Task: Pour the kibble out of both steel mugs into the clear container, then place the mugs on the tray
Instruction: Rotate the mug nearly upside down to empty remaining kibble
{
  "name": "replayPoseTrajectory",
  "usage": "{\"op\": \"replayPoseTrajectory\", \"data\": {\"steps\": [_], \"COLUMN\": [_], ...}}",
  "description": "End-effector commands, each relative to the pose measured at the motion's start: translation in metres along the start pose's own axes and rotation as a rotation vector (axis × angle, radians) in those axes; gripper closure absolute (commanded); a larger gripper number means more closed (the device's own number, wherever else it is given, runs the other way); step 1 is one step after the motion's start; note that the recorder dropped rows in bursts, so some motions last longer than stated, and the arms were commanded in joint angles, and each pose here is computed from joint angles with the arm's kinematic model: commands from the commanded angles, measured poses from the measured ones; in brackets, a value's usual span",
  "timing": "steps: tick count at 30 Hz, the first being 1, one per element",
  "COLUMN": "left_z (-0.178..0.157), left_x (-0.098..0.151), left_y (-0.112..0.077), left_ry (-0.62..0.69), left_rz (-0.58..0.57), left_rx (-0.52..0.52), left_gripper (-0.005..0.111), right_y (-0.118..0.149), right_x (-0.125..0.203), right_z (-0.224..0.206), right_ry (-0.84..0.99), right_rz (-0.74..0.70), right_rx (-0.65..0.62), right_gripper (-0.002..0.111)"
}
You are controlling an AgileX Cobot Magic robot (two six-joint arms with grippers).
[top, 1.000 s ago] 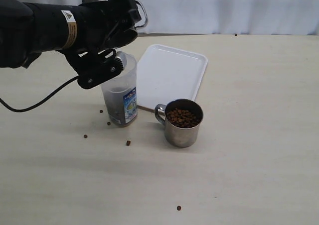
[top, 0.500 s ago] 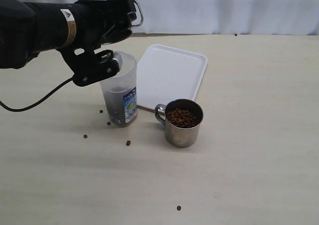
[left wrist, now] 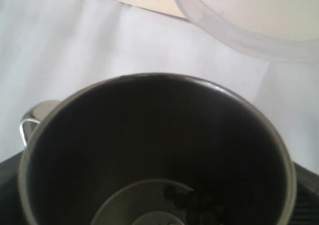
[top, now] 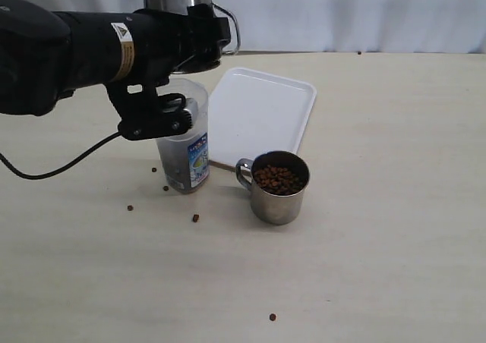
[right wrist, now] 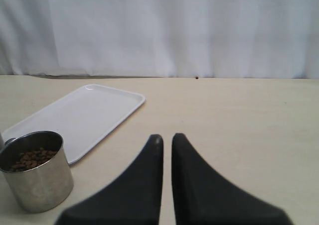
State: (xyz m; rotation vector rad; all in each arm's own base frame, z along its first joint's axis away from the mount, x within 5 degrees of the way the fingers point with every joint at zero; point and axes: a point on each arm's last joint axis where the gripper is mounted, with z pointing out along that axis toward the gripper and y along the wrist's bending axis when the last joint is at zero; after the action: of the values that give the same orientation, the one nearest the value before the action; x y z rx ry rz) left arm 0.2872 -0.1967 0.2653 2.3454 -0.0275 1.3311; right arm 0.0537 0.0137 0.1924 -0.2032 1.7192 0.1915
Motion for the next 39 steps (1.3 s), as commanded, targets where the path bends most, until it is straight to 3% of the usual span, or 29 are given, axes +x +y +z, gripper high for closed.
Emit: {"op": "replayPoseTrajectory", "data": {"steps": [1, 7, 8, 12, 14, 16, 22, 26, 30, 32, 34, 35, 36, 37, 39], "left_z": [0.0, 0.0, 0.0, 0.0, 0.001, 0.001, -0.002, -0.004, -0.004, -0.004, -0.003, 0.0, 0.001, 0.004, 0.006], "left_x": [0.005, 0.004, 0.003, -0.002, -0.001, -0.001, -0.002, -0.002, 0.0, 0.0, 0.005, 0.015, 0.019, 0.024, 0.03], "left_y": [-0.002, 0.0, 0.002, 0.003, 0.0, 0.0, 0.011, 0.015, 0.011, 0.007, -0.002, -0.015, -0.022, -0.031, -0.048], "left_ry": [0.048, 0.036, 0.026, -0.039, -0.059, -0.062, 0.015, 0.065, 0.097, 0.093, 0.095, 0.108, 0.097, 0.043, -0.019], "left_rz": [0.04, 0.024, -0.032, -0.503, -0.572, -0.539, -0.29, -0.213, -0.224, -0.394, -0.685, -1.003, -1.165, -1.421, -1.736], "left_rx": [0.049, 0.032, 0.02, -0.001, -0.009, -0.018, -0.007, 0.028, 0.063, 0.094, 0.119, 0.137, 0.132, 0.084, 0.002], "left_gripper": [0.107, 0.107, 0.107, 0.107, 0.107, 0.107, 0.107, 0.107, 0.107, 0.107, 0.107, 0.107, 0.107, 0.107, 0.107], "right_y": [0.0, 0.0, 0.0, 0.0, 0.0, 0.0, 0.0, 0.0, 0.0, 0.0, 0.0, 0.0, 0.0, 0.0, 0.0], "right_x": [0.001, 0.001, 0.001, 0.001, 0.001, 0.001, 0.001, 0.001, 0.001, 0.001, 0.001, 0.001, 0.001, 0.001, 0.001], "right_z": [0.0, 0.0, 0.0, 0.0, 0.0, 0.0, 0.0, 0.0, 0.0, 0.0, 0.0, 0.0, 0.0, 0.0, 0.0], "right_ry": [-0.007, -0.007, -0.007, -0.007, -0.007, -0.007, -0.007, -0.007, -0.007, -0.007, -0.007, -0.007, -0.007, -0.007, -0.007], "right_rz": [-0.007, -0.007, -0.007, -0.007, -0.007, -0.007, -0.007, -0.007, -0.007, -0.007, -0.007, -0.007, -0.007, -0.007, -0.007], "right_rx": [-0.003, -0.003, -0.003, -0.003, -0.003, -0.003, -0.003, -0.003, -0.003, -0.003, -0.003, -0.003, -0.003, -0.003, -0.003], "right_gripper": [0.103, 0.103, 0.103, 0.103, 0.103, 0.103, 0.103, 0.103, 0.103, 0.103, 0.103, 0.103, 0.103, 0.103, 0.103]}}
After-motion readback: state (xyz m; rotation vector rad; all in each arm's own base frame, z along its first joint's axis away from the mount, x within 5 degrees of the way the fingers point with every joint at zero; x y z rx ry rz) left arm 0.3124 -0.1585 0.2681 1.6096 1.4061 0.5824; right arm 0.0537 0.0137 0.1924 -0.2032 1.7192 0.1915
